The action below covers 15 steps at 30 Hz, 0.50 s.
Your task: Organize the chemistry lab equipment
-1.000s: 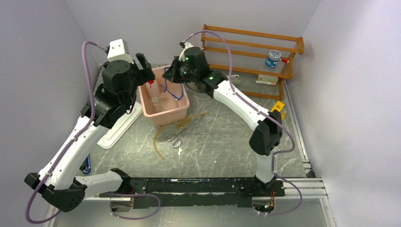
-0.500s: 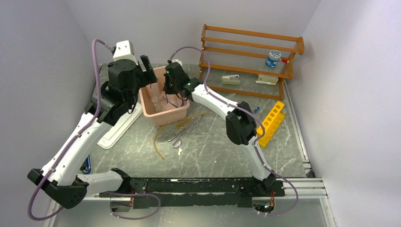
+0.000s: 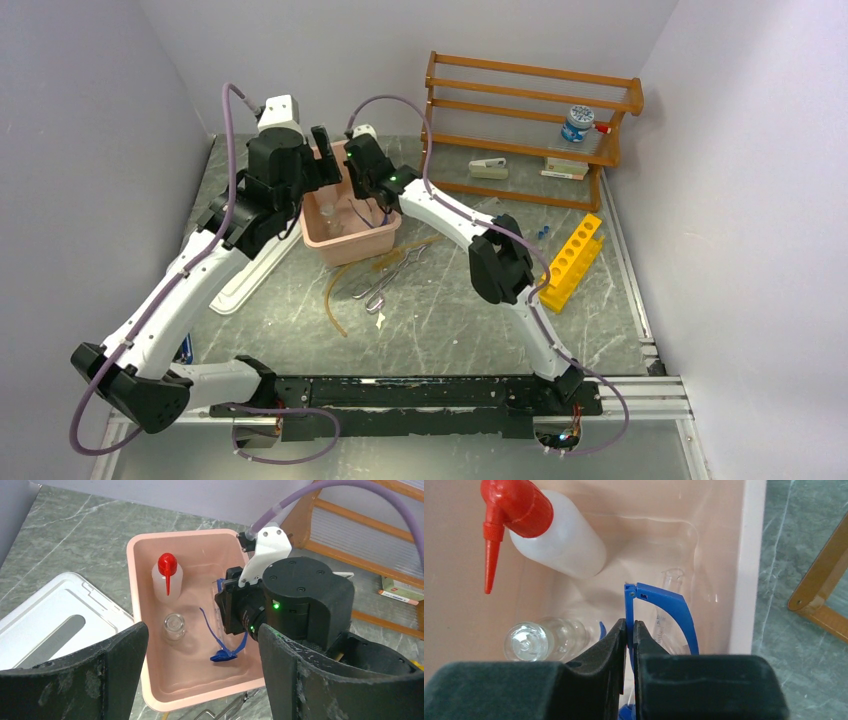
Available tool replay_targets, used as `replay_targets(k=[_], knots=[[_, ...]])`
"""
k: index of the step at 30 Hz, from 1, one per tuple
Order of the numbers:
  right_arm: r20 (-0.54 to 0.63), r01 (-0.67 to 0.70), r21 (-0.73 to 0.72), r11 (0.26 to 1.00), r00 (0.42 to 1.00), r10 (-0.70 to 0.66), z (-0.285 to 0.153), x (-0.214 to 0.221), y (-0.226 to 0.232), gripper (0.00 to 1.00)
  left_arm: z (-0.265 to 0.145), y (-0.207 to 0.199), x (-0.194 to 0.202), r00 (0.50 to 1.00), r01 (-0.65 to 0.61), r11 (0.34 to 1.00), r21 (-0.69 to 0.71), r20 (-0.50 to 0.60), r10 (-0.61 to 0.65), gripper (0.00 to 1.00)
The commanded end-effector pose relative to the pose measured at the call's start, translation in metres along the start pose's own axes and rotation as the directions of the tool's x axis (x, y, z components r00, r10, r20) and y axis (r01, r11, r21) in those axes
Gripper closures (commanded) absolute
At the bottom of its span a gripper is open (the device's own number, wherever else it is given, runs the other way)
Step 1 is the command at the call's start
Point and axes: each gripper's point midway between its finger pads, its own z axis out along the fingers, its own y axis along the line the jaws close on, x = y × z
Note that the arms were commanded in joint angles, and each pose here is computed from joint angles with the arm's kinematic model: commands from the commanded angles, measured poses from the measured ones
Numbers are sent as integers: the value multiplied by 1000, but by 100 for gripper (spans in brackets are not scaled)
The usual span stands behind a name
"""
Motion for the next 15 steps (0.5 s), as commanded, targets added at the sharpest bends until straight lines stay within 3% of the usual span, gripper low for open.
replay_targets(k=[1,6,15], knots=[[-7,31,7,999,999,-31,16,11,0,89,1,1,-1,1000,19,1000,5,-2,-19,16],[-27,9,20,1000,1000,-9,30,26,-1,84,1,3,-2,1000,21,1000,2,-1,-21,16],[-13,-48,-2,999,999,48,24,14,6,62,-1,7,-9,1000,27,1000,-5,12,-27,16]])
